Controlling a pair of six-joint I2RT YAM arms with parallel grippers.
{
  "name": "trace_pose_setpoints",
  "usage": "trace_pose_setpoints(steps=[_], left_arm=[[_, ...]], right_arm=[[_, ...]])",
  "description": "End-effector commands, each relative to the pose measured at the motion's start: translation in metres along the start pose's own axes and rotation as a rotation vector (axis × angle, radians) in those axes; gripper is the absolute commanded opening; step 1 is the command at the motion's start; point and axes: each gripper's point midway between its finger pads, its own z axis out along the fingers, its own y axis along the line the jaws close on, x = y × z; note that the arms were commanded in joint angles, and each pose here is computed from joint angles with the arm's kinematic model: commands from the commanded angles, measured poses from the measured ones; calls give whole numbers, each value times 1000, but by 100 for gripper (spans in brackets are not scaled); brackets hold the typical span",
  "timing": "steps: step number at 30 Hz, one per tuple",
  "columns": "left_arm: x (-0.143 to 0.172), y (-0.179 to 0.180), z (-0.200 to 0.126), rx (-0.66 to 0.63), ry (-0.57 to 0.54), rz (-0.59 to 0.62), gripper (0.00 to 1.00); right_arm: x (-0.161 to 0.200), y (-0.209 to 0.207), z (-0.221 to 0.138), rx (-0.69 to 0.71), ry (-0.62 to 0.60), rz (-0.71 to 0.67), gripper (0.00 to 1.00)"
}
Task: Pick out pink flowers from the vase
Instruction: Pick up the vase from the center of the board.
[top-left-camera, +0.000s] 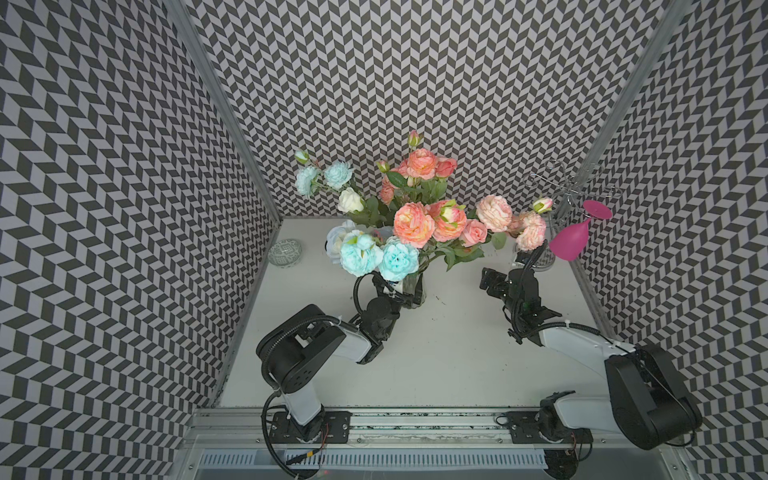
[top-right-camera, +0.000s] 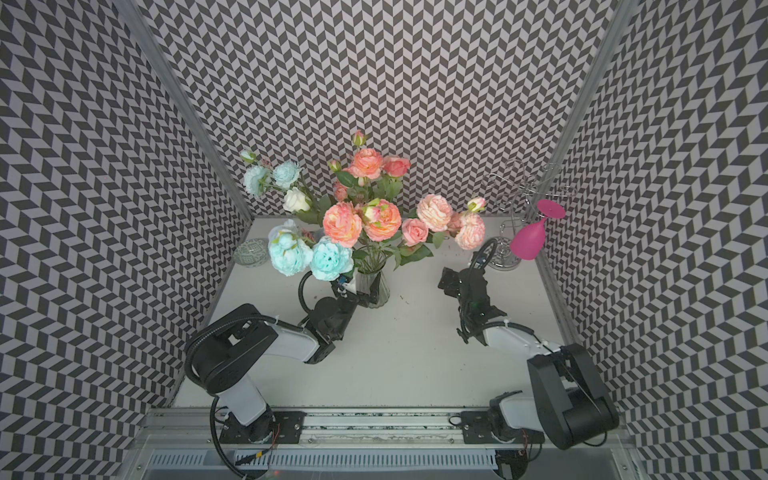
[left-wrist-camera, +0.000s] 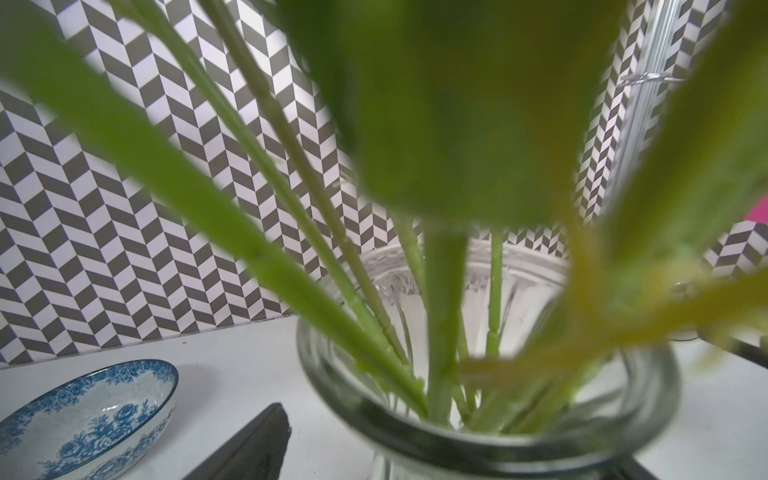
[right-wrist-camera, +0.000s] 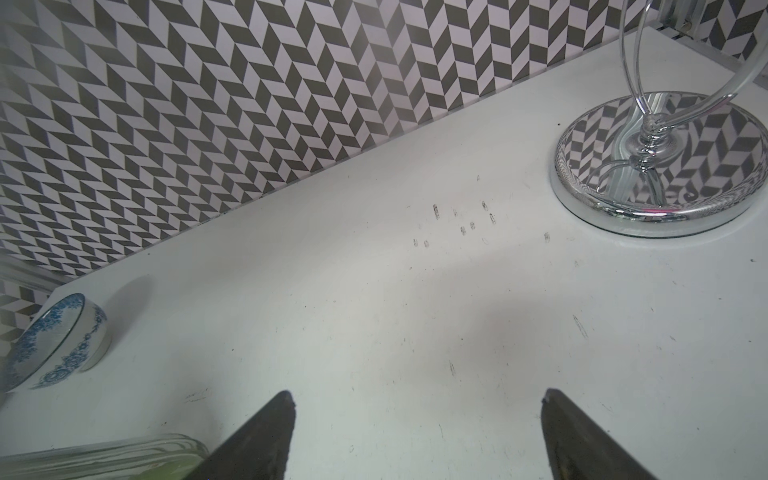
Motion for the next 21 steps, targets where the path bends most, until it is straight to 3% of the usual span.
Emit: trace_pose_setpoints(steps=[1, 13, 21], left_arm=[[-2, 9, 8, -72, -34, 21, 100], [-4, 24, 14, -215, -65, 77, 100], [-8, 27, 17, -269, -71, 172, 100]], right_arm=[[5, 6, 2, -29, 2, 8, 91], [6, 30, 1, -119, 14, -60, 91], [11, 94, 14, -390, 123, -117, 90]])
